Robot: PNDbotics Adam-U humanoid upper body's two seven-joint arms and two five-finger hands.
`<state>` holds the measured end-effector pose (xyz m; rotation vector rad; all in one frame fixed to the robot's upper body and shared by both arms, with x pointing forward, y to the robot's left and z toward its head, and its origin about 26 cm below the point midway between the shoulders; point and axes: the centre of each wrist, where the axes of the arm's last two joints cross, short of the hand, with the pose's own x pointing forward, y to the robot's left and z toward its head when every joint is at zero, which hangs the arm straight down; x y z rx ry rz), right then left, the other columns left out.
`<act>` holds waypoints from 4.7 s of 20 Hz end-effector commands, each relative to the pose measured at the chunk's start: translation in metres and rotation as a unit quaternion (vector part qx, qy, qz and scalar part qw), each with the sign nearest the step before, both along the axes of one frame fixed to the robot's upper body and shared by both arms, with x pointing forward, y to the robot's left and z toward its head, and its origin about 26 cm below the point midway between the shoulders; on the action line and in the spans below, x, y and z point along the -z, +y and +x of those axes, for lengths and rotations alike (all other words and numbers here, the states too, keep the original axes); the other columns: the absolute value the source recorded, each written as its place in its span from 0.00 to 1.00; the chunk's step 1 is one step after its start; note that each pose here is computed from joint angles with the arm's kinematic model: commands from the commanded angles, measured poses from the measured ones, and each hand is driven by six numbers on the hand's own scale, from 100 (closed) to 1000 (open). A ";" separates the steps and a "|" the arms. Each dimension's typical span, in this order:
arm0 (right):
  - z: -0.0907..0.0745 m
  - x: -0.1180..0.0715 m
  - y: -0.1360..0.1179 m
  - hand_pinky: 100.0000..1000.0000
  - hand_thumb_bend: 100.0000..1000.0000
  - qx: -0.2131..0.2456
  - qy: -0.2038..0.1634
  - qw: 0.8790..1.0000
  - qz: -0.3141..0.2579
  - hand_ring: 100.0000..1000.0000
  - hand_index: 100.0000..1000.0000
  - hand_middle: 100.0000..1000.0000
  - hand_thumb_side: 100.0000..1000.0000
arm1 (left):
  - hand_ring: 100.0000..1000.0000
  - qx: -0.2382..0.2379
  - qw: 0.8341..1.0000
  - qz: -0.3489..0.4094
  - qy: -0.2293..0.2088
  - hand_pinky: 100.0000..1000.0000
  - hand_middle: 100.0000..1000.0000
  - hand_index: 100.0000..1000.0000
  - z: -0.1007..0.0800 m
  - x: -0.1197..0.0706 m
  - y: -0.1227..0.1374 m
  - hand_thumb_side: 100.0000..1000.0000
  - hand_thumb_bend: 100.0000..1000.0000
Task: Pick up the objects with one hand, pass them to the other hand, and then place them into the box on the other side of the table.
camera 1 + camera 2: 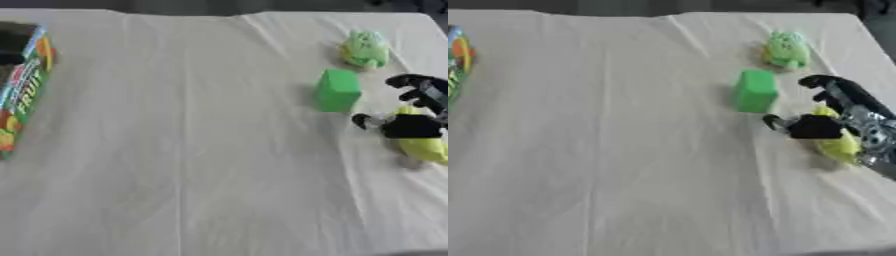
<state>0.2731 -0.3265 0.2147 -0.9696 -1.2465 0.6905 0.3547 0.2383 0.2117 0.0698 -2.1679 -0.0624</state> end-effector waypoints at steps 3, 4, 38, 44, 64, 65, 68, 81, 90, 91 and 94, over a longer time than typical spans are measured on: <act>0.004 -0.032 0.001 0.87 0.51 0.054 -0.029 0.995 -0.079 0.86 0.89 0.89 0.29 | 0.71 -0.003 1.000 0.016 -0.012 0.56 0.77 0.74 -0.001 -0.008 0.005 0.78 0.11; 0.005 -0.036 0.003 0.88 0.51 0.053 -0.027 0.995 -0.082 0.86 0.89 0.89 0.29 | 0.71 -0.004 1.000 0.017 -0.011 0.57 0.77 0.74 -0.001 -0.008 0.005 0.78 0.11; 0.019 -0.108 0.054 0.96 0.49 -0.175 0.202 0.951 -0.156 0.91 0.90 0.92 0.31 | 0.71 -0.034 0.999 0.026 0.002 0.57 0.78 0.74 -0.002 0.001 0.021 0.79 0.11; 0.020 -0.102 0.059 0.95 0.51 -0.175 0.211 0.951 -0.146 0.92 0.91 0.93 0.32 | 0.71 -0.033 0.999 0.027 0.003 0.57 0.78 0.74 -0.002 0.001 0.021 0.79 0.11; 0.022 -0.080 0.059 0.96 0.52 -0.111 0.225 0.958 -0.136 0.93 0.91 0.94 0.27 | 0.71 -0.031 0.999 0.024 0.003 0.57 0.78 0.74 -0.001 0.000 0.020 0.79 0.11; 0.022 -0.080 0.059 0.96 0.51 -0.111 0.225 0.958 -0.135 0.93 0.90 0.94 0.26 | 0.71 -0.031 0.999 0.024 0.003 0.57 0.78 0.74 -0.001 0.000 0.020 0.79 0.11; 0.022 -0.078 0.059 0.97 0.51 -0.109 0.226 0.958 -0.137 0.94 0.90 0.94 0.25 | 0.71 -0.031 0.999 0.023 0.002 0.57 0.78 0.74 -0.001 0.000 0.020 0.79 0.11; 0.022 -0.074 0.056 0.97 0.40 -0.095 0.221 0.960 -0.142 0.93 0.89 0.94 0.11 | 0.71 -0.029 0.999 0.022 0.005 0.57 0.78 0.74 0.000 0.001 0.019 0.79 0.11; 0.022 -0.073 0.055 0.97 0.38 -0.082 0.213 0.962 -0.152 0.94 0.89 0.95 0.08 | 0.71 -0.027 0.999 0.022 0.006 0.57 0.78 0.74 0.000 0.002 0.018 0.80 0.11; 0.022 -0.073 0.054 0.98 0.38 -0.081 0.212 0.962 -0.153 0.94 0.89 0.95 0.08 | 0.71 -0.027 0.999 0.022 0.006 0.57 0.78 0.74 0.000 0.002 0.018 0.80 0.11; 0.022 -0.072 0.054 0.98 0.38 -0.077 0.210 0.962 -0.157 0.94 0.89 0.95 0.08 | 0.71 -0.025 0.999 0.022 0.005 0.57 0.78 0.74 0.000 0.001 0.017 0.80 0.11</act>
